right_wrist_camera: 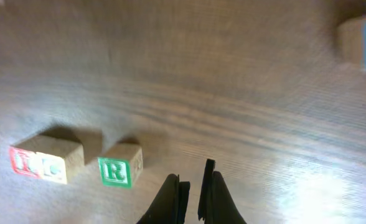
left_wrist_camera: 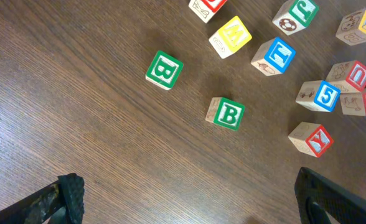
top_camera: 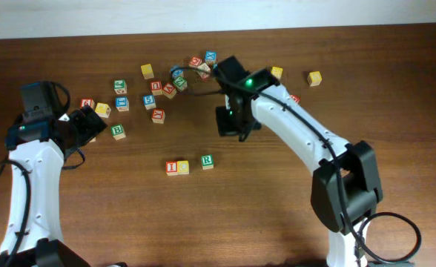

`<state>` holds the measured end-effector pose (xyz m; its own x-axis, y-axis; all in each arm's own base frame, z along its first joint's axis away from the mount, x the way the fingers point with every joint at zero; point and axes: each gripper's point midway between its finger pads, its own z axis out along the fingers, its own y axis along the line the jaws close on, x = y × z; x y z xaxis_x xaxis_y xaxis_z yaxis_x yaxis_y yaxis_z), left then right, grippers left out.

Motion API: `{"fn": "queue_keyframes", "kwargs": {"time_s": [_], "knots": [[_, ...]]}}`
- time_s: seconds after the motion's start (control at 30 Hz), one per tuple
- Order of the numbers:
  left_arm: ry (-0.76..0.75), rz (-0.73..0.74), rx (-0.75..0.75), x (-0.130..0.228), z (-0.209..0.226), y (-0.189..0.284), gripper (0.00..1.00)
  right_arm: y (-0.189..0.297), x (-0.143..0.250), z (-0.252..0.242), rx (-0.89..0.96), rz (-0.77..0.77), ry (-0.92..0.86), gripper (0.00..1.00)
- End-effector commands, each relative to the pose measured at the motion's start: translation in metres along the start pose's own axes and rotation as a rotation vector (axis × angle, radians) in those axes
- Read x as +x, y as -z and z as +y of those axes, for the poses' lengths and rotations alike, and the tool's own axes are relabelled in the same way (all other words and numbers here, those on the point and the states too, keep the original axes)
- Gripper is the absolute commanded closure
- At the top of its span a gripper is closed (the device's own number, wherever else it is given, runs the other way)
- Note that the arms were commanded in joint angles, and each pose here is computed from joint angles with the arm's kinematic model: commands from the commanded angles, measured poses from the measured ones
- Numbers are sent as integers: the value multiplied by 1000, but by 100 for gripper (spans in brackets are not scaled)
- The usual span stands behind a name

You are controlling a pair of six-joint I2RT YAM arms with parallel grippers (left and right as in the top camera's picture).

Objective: Spell out ICRA

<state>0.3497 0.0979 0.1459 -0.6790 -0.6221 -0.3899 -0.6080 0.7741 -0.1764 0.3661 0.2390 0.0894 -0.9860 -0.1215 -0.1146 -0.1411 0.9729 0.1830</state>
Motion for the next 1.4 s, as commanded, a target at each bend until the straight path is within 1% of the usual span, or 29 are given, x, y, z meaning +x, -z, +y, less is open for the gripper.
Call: {"fn": "queue_keyframes", "kwargs": {"time_s": [0.0,0.2,0.4,0.7,1.03,1.37], "knots": [[8,2,4,-1,1,0,1,-24,21,13,-13,59,41,96],[8,2,4,-1,1,0,1,-55,40,17,-10,71,78,96],[8,2,4,-1,1,0,0,-75,43,5,17,46,78,96],[8,2,4,-1,1,0,1,-76,33,7,18,0,84,96],[8,2,4,-1,1,0,1,-75,42,23,-75,45,86,96],[8,2,4,-1,1,0,1,-77,53,41,-82,57,133,94]]}}
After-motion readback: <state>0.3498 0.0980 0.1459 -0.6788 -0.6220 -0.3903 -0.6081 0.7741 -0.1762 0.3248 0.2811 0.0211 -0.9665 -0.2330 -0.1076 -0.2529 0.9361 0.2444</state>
